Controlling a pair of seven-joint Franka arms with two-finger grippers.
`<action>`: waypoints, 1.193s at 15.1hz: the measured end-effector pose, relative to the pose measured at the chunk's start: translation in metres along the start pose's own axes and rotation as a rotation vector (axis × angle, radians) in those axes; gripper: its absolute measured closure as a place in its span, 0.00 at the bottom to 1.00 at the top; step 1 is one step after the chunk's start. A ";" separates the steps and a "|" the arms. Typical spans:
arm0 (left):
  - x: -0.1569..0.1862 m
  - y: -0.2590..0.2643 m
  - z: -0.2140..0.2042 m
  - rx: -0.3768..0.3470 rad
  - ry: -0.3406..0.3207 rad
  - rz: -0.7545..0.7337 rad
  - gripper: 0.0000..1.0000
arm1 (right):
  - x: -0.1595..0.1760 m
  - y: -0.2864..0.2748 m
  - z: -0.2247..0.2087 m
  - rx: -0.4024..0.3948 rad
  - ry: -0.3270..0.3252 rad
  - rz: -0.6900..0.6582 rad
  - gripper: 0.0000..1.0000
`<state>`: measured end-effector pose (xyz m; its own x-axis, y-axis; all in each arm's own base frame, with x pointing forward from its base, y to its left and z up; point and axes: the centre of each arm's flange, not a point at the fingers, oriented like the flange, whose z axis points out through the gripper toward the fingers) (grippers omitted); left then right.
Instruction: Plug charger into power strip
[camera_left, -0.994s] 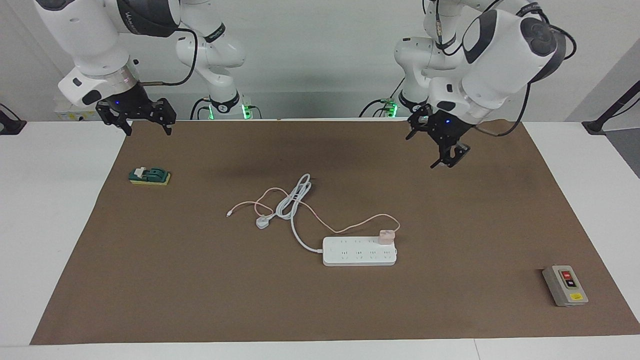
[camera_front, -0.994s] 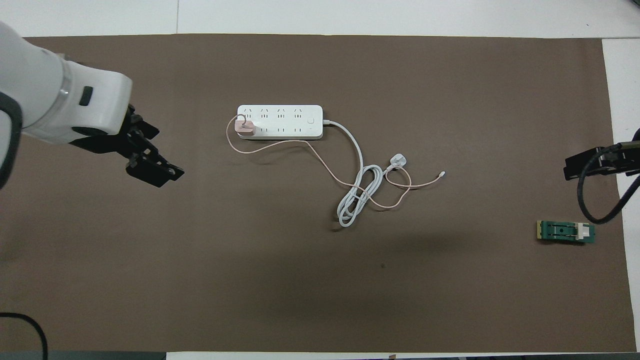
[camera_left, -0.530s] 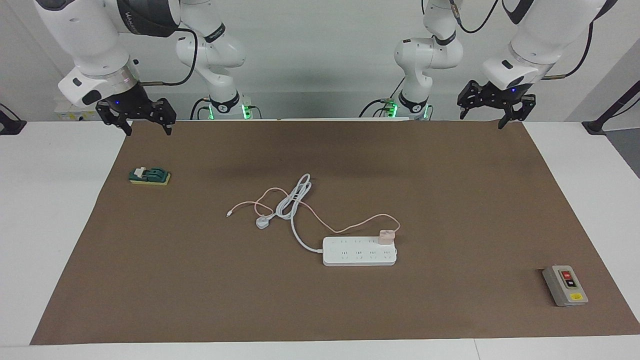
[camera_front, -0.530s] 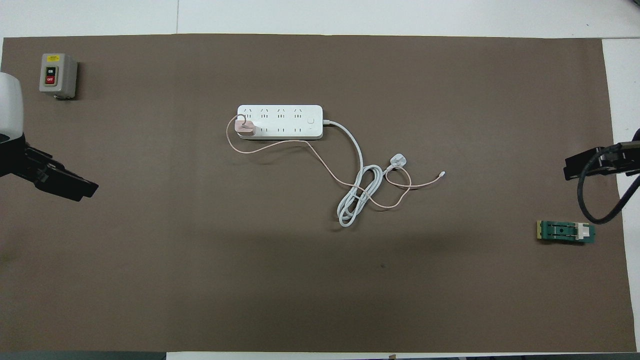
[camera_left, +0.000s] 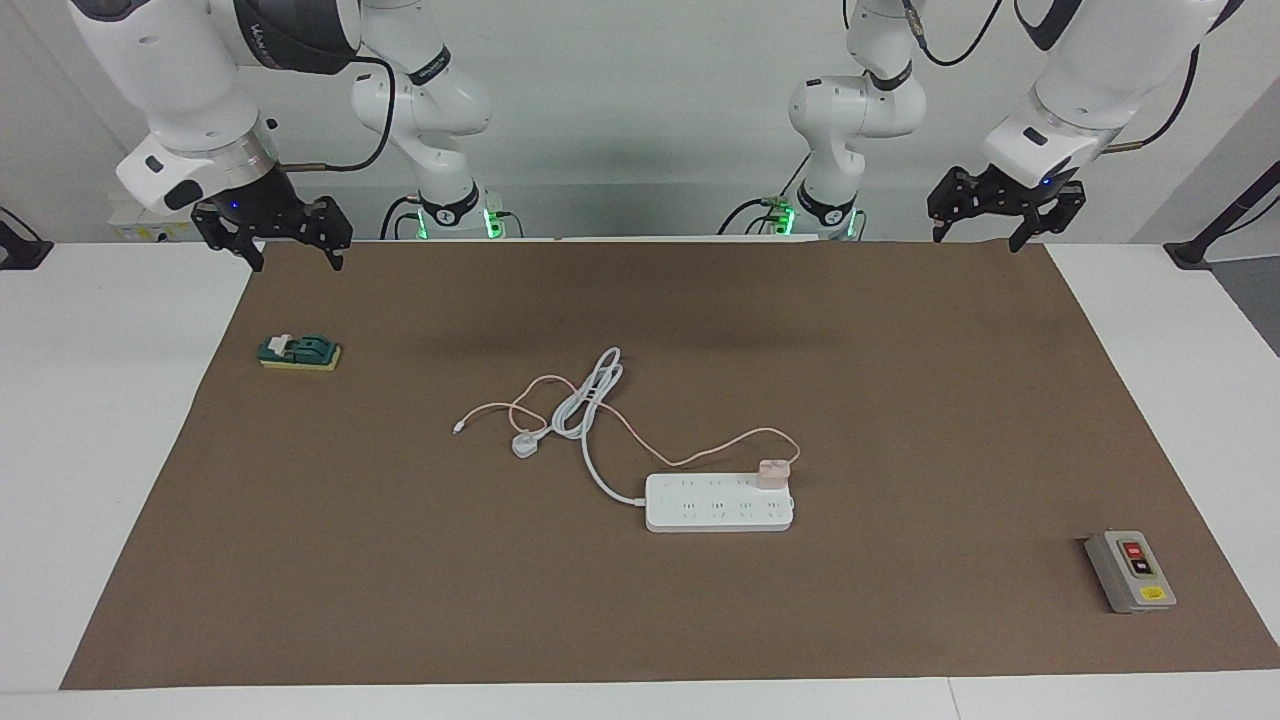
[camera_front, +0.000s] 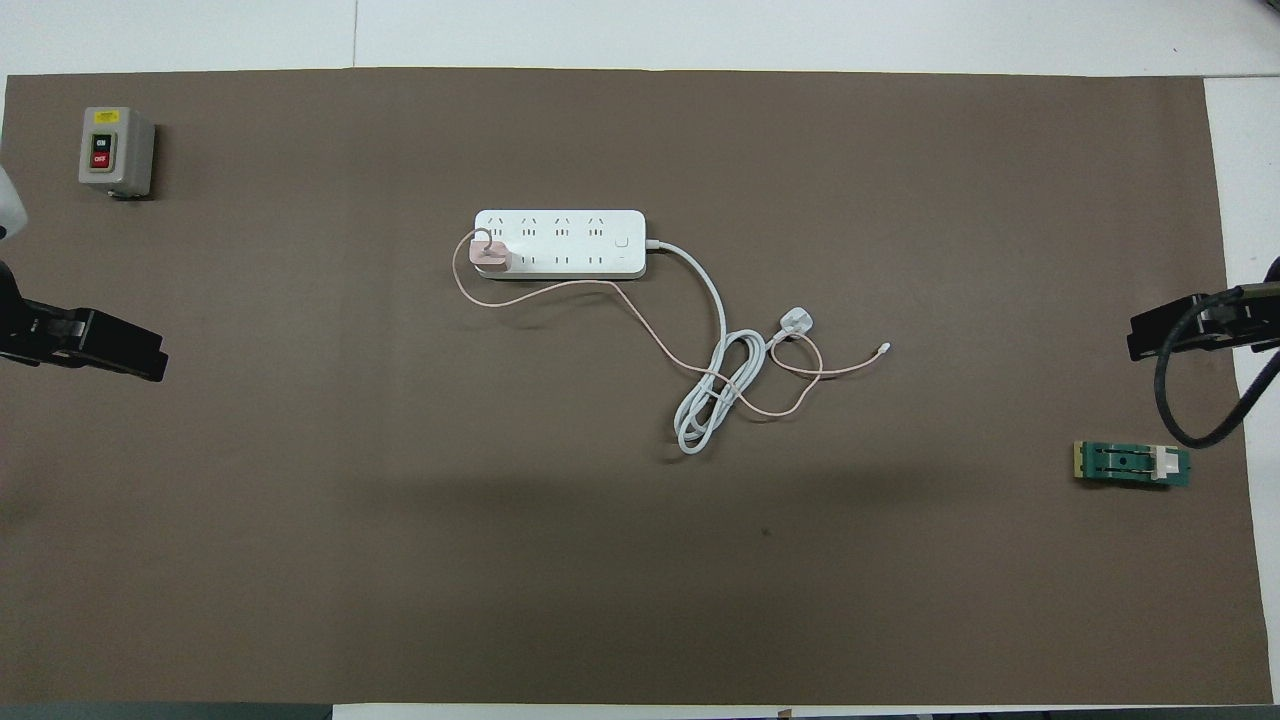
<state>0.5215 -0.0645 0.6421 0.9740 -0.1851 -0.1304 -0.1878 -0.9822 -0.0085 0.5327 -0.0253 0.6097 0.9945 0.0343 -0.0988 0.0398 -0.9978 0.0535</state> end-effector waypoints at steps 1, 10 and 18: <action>-0.001 -0.001 0.001 -0.001 -0.007 -0.008 0.00 | 0.000 0.000 0.000 0.000 0.000 0.000 0.00; 0.001 -0.018 0.015 -0.021 -0.070 -0.049 0.00 | 0.000 0.000 0.000 0.000 0.000 0.000 0.00; 0.007 -0.014 0.010 -0.017 -0.054 -0.090 0.00 | 0.000 0.000 0.000 0.000 0.000 0.000 0.00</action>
<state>0.5295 -0.0521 0.6315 0.9786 -0.0945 -0.1828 -0.0972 -0.9952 -0.0057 0.5327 -0.0253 0.6097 0.9945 0.0343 -0.0988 0.0398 -0.9978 0.0535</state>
